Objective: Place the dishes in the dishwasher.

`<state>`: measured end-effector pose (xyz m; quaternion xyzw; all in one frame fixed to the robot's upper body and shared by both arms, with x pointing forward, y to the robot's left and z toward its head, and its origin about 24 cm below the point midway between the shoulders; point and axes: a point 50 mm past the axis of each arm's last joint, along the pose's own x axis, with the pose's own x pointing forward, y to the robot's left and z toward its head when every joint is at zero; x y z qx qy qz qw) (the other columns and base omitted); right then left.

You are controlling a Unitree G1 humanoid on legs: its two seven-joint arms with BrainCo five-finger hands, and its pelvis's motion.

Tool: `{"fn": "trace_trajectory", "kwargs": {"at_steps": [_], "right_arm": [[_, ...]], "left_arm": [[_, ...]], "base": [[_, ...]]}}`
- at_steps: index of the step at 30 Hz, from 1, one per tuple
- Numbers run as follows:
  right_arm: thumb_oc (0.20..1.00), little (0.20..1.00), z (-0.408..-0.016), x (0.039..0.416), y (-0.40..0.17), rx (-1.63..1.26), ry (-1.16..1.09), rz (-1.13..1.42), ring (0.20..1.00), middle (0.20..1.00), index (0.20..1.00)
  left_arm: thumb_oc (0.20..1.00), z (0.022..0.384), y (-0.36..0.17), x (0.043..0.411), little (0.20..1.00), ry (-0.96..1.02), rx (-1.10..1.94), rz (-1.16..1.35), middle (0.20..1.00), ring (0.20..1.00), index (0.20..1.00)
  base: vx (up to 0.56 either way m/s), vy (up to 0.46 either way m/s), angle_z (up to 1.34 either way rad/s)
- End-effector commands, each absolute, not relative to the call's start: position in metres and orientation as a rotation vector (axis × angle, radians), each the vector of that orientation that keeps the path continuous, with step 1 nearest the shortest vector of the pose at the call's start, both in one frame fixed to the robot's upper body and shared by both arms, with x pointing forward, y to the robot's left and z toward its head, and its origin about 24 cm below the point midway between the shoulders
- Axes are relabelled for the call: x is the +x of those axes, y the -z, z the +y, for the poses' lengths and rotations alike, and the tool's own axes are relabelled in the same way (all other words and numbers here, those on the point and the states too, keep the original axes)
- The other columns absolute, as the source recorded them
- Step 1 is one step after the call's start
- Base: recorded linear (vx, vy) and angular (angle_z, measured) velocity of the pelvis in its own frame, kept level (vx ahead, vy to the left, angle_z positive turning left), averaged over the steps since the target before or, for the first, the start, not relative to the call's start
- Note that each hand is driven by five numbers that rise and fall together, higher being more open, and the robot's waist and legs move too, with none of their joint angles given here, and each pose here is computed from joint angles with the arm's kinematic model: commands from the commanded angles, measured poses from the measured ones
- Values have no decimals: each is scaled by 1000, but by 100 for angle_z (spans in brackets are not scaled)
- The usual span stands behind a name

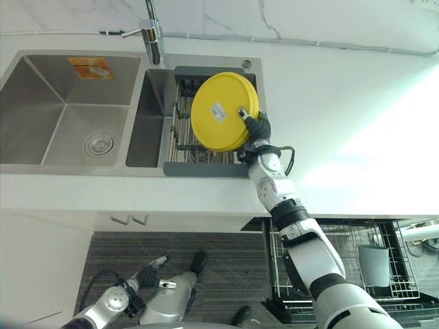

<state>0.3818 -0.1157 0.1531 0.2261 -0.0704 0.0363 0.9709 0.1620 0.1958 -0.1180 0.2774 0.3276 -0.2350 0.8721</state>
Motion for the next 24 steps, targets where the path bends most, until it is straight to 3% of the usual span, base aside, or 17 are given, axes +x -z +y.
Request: {"fn": "trace_trajectory", "kwargs": {"at_steps": [1,13,24], "right_arm": [[200,200,-114,369,-190,662,-180,-373,200,200,200],[200,200,-98,320,-220,927,-308,-537,200,200,200],[200,200,-158,286,-187,916,-208,-541,200,200,200]], "left_arm": [[1000,187,129,142,1000,569,596,737,1000,1000,1000],[1000,176,142,131,1000,553,547,829,1000,1000,1000],[1000,173,161,103,1000,507,495,1028,1000,1000,1000]], "base": [[-71,-111,-9],[-75,-119,-46],[-18,-128,-79]]}}
